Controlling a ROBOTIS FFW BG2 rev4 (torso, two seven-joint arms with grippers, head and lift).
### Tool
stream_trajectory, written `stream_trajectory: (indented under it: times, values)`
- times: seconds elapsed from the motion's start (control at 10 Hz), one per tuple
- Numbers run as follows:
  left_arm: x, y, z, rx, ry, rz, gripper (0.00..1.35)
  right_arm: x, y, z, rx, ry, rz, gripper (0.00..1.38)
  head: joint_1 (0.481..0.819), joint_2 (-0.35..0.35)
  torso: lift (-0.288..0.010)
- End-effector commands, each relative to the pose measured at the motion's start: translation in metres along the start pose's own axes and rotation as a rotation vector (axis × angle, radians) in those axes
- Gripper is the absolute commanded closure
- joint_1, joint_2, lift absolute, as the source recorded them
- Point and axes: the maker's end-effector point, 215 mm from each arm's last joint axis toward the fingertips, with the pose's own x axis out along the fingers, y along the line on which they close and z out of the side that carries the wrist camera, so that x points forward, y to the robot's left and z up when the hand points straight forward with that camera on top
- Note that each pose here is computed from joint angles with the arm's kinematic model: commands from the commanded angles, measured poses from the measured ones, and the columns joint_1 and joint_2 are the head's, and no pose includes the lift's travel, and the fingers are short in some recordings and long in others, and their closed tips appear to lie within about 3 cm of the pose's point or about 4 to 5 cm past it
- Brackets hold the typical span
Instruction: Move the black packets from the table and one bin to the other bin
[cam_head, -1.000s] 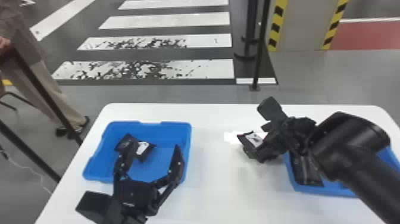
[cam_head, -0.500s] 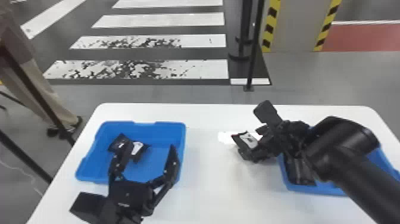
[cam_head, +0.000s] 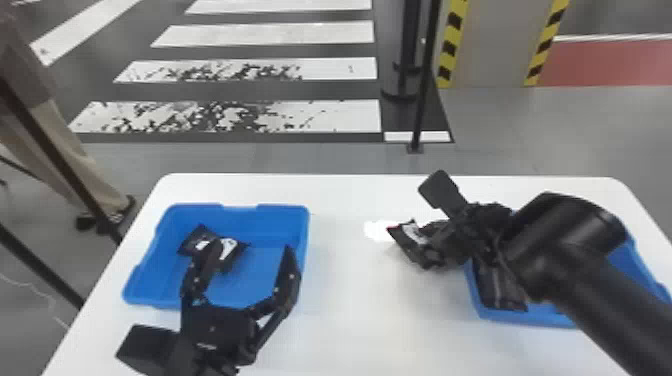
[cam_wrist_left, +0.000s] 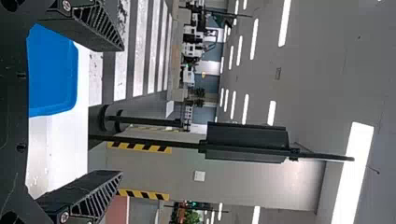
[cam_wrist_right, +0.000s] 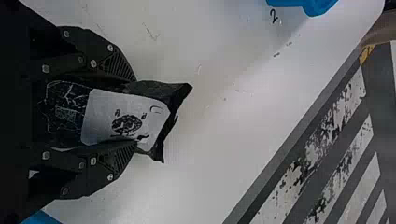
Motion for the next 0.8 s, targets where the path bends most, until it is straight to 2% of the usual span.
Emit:
stream_trajectory:
  times: [0.0,0.2,0.5,0.6,0.7]
  values:
    - [-0.002,0.002,-0.001,0.0,0.003,0.004,0.09,-0.002,0.003,0.004,0.001,0.001,0.001,1.13,0.695,0.078,-0.11]
    - [-0.004,0.005,-0.002,0.004,0.005,0.009,0.09,-0.007,0.011,0.028,-0.022,-0.046,0.006,1.13,0.695,0.09,-0.11]
    - [-0.008,0.011,0.001,0.012,-0.005,0.017,0.09,-0.027,0.023,0.078,-0.047,-0.185,0.0,1.13,0.695,0.126,-0.11]
    - [-0.012,0.017,0.001,0.019,-0.007,0.028,0.09,-0.049,0.018,0.092,-0.021,-0.255,-0.024,1.13,0.695,0.143,-0.11]
    - [-0.013,0.017,0.0,0.019,-0.005,0.031,0.09,-0.076,-0.013,0.085,0.013,-0.264,-0.113,1.13,0.695,0.153,-0.11]
